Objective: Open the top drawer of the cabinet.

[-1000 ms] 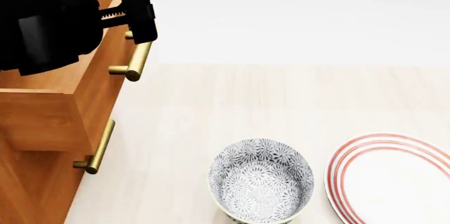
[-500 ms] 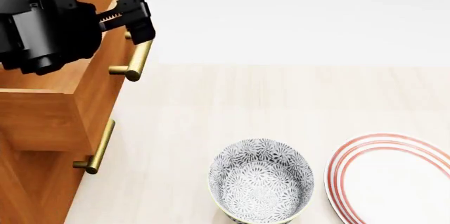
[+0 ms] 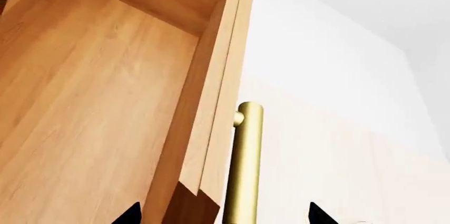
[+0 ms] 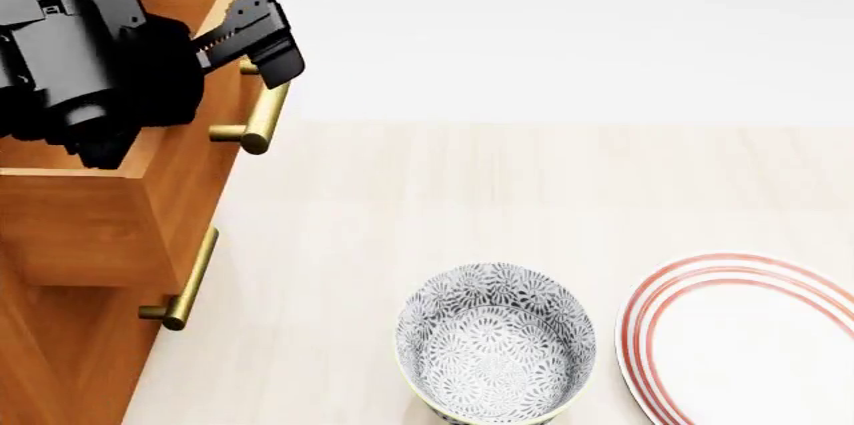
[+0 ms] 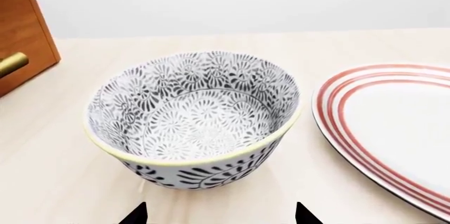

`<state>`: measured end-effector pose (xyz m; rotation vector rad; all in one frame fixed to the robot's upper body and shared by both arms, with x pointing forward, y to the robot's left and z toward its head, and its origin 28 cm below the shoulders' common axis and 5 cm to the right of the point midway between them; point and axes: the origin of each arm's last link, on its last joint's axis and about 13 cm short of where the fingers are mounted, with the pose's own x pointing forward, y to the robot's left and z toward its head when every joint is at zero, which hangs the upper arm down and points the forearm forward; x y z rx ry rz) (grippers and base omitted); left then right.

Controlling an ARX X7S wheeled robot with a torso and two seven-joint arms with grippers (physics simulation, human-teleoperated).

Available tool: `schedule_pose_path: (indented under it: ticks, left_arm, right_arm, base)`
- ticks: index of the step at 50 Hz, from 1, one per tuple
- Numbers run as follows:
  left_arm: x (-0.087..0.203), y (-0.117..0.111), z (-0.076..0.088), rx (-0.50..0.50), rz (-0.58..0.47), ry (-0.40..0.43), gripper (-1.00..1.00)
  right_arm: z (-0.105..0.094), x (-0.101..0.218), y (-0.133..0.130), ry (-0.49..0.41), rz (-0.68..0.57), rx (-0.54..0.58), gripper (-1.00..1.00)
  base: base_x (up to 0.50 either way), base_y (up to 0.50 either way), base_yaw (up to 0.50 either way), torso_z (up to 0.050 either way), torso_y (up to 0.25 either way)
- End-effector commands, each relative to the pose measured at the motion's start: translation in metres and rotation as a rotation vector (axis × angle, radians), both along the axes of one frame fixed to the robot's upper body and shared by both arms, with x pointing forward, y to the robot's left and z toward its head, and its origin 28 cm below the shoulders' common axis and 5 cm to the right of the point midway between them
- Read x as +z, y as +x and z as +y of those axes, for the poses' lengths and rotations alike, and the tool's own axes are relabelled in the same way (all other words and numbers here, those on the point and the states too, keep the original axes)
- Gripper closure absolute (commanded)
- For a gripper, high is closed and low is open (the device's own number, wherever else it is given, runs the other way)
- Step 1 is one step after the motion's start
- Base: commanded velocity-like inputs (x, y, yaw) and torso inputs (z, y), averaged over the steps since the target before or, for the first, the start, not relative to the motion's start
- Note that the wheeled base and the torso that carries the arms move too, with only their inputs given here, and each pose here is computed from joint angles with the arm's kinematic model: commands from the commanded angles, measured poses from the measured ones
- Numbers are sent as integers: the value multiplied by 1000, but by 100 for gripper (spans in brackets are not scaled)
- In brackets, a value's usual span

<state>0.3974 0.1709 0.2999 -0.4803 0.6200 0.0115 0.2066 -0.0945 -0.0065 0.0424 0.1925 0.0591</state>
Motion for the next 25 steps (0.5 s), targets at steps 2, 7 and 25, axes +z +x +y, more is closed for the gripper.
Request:
schedule_pose_path:
  ticks: [2, 7, 25]
  left_arm:
    - [0, 2, -6, -50, 3, -140, -100]
    - [-3, 0, -9, -79, -3, -140, -100]
    - [-7, -8, -30, -202, -10, -132, -100]
  right_arm:
    - [2, 1, 1, 6, -13, 9, -100]
    - [2, 1, 1, 5, -11, 11, -100]
    - [2, 2, 0, 2, -14, 20, -100]
  base:
    - [0, 0, 0, 0, 0]
    - [0, 0, 0, 0, 0]
    - [0, 0, 0, 0, 0]
